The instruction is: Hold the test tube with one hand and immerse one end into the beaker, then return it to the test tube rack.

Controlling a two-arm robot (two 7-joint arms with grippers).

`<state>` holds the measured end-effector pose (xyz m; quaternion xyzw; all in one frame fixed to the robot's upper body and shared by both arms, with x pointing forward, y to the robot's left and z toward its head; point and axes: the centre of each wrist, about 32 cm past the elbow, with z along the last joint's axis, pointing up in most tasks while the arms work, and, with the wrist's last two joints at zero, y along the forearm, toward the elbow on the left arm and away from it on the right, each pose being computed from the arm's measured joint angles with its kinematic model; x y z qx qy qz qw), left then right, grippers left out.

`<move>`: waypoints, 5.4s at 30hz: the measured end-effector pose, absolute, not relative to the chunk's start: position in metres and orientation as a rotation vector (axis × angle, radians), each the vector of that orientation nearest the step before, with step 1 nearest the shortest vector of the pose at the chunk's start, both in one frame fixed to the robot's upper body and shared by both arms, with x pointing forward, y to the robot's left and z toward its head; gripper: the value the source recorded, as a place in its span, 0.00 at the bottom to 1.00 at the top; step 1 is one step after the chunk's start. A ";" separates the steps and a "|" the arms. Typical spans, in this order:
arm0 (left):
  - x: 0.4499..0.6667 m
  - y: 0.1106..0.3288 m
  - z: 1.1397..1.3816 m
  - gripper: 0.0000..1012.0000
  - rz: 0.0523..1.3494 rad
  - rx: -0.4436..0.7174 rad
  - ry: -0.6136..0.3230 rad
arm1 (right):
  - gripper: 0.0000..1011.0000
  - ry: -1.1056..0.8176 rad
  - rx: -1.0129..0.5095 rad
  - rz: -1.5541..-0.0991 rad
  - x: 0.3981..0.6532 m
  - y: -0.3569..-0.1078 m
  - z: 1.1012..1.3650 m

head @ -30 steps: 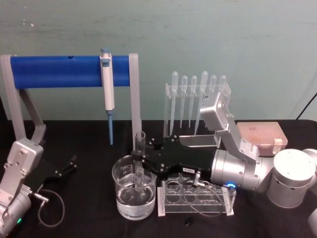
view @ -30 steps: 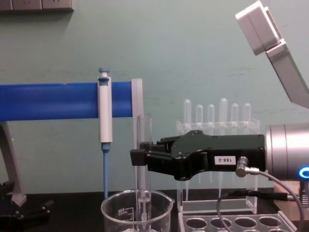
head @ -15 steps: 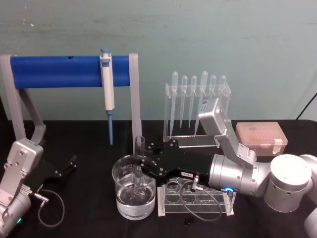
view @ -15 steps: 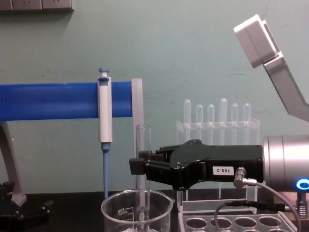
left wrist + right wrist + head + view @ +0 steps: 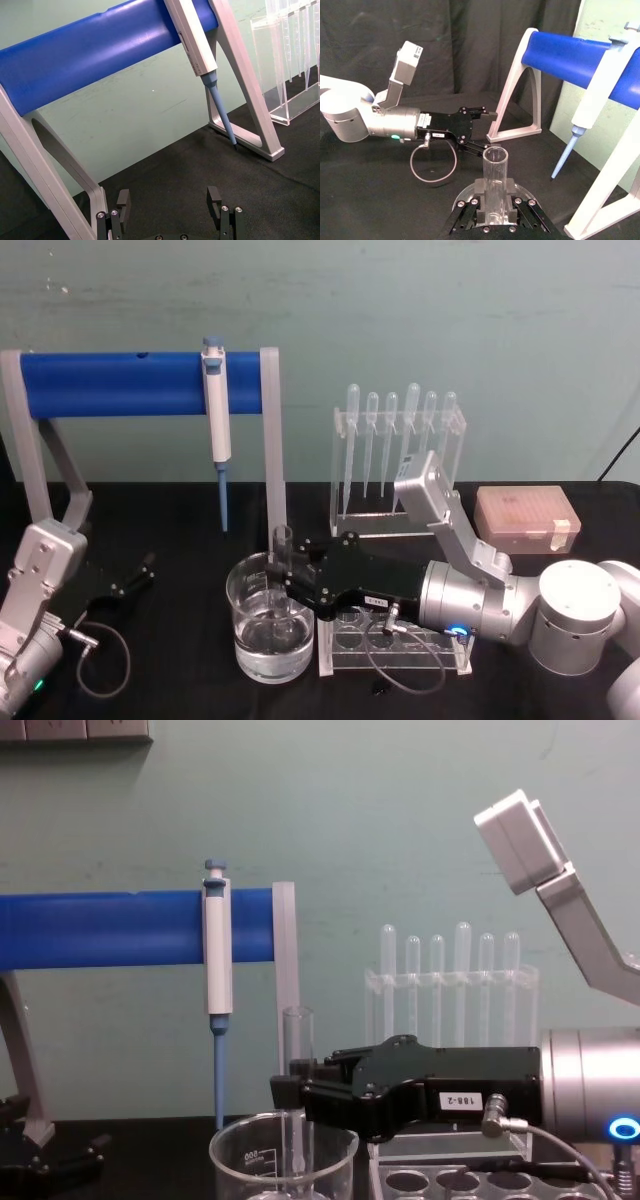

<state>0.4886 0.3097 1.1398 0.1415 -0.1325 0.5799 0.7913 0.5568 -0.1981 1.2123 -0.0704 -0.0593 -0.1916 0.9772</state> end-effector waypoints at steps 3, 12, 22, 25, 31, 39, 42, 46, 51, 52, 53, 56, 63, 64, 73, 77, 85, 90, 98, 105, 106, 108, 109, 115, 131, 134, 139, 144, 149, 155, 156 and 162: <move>0.489 0.310 1.140 0.99 1.248 0.304 -0.285 | 0.22 -0.118 -0.144 -0.387 0.557 -0.198 1.211; 0.489 0.310 1.140 0.99 1.248 0.304 -0.285 | 0.22 -0.119 -0.144 -0.388 0.557 -0.198 1.212; 0.489 0.310 1.140 0.99 1.248 0.304 -0.285 | 0.22 -0.119 -0.144 -0.392 0.557 -0.198 1.212; 0.489 0.310 1.140 0.99 1.248 0.304 -0.285 | 0.22 -0.119 -0.144 -0.392 0.557 -0.198 1.212; 0.489 0.310 1.140 0.99 1.248 0.305 -0.285 | 0.22 -0.120 -0.144 -0.392 0.557 -0.198 1.212; 0.489 0.310 1.140 0.99 1.248 0.304 -0.285 | 0.22 -0.120 -0.144 -0.392 0.557 -0.198 1.212; 0.489 0.310 1.140 0.99 1.248 0.304 -0.285 | 0.22 -0.119 -0.143 -0.391 0.557 -0.198 1.213; 0.489 0.310 1.140 0.99 1.248 0.304 -0.285 | 0.22 -0.119 -0.143 -0.391 0.557 -0.198 1.212; 0.489 0.310 1.140 0.99 1.248 0.304 -0.285 | 0.22 -0.119 -0.143 -0.391 0.557 -0.198 1.213; 0.489 0.310 1.140 0.99 1.248 0.304 -0.285 | 0.22 -0.119 -0.143 -0.391 0.557 -0.198 1.213; 0.489 0.310 1.140 0.99 1.248 0.304 -0.285 | 0.22 -0.119 -0.143 -0.391 0.557 -0.198 1.213; 0.489 0.310 1.140 0.99 1.248 0.304 -0.285 | 0.22 -0.119 -0.143 -0.391 0.557 -0.198 1.213; 0.489 0.310 1.140 0.99 1.248 0.305 -0.285 | 0.22 -0.119 -0.143 -0.391 0.557 -0.198 1.213; 0.489 0.310 1.140 0.99 1.248 0.304 -0.285 | 0.22 -0.119 -0.143 -0.391 0.557 -0.198 1.213; 0.489 0.310 1.140 0.99 1.248 0.304 -0.285 | 0.22 -0.119 -0.143 -0.391 0.557 -0.198 1.212; 0.489 0.310 1.140 0.99 1.248 0.304 -0.285 | 0.22 -0.119 -0.143 -0.391 0.557 -0.198 1.213; 0.489 0.310 1.140 0.99 1.248 0.304 -0.285 | 0.22 -0.119 -0.143 -0.391 0.557 -0.198 1.212; 0.489 0.310 1.140 0.99 1.248 0.304 -0.285 | 0.22 -0.119 -0.143 -0.391 0.557 -0.198 1.212; 0.489 0.310 1.140 0.99 1.248 0.304 -0.285 | 0.22 -0.119 -0.143 -0.391 0.557 -0.198 1.213; 0.489 0.310 1.140 0.99 1.248 0.304 -0.285 | 0.22 -0.119 -0.143 -0.391 0.557 -0.198 1.213; 0.489 0.310 1.140 0.99 1.248 0.304 -0.285 | 0.22 -0.119 -0.143 -0.391 0.557 -0.198 1.213; 0.489 0.310 1.140 0.99 1.248 0.305 -0.285 | 0.22 -0.119 -0.143 -0.391 0.557 -0.198 1.212; 0.489 0.310 1.140 0.99 1.248 0.304 -0.285 | 0.22 -0.119 -0.143 -0.392 0.557 -0.198 1.212; 0.489 0.310 1.140 0.99 1.248 0.304 -0.285 | 0.22 -0.119 -0.143 -0.391 0.557 -0.198 1.212; 0.489 0.310 1.140 0.99 1.248 0.304 -0.285 | 0.22 -0.119 -0.143 -0.391 0.557 -0.198 1.212; 0.489 0.310 1.140 0.99 1.248 0.304 -0.285 | 0.22 -0.119 -0.143 -0.391 0.557 -0.198 1.212; 0.489 0.310 1.140 0.99 1.248 0.305 -0.285 | 0.22 -0.119 -0.143 -0.391 0.557 -0.198 1.212; 0.489 0.310 1.140 0.99 1.248 0.304 -0.285 | 0.22 -0.119 -0.143 -0.391 0.557 -0.198 1.212; 0.489 0.310 1.140 0.99 1.248 0.304 -0.285 | 0.22 -0.119 -0.143 -0.391 0.557 -0.198 1.212; 0.489 0.310 1.140 0.99 1.248 0.304 -0.285 | 0.22 -0.118 -0.138 -0.390 0.557 -0.199 1.212; 0.489 0.310 1.140 0.99 1.248 0.305 -0.285 | 0.22 -0.117 -0.132 -0.388 0.557 -0.199 1.212; 0.489 0.310 1.140 0.99 1.248 0.304 -0.285 | 0.22 -0.115 -0.108 -0.377 0.555 -0.199 1.214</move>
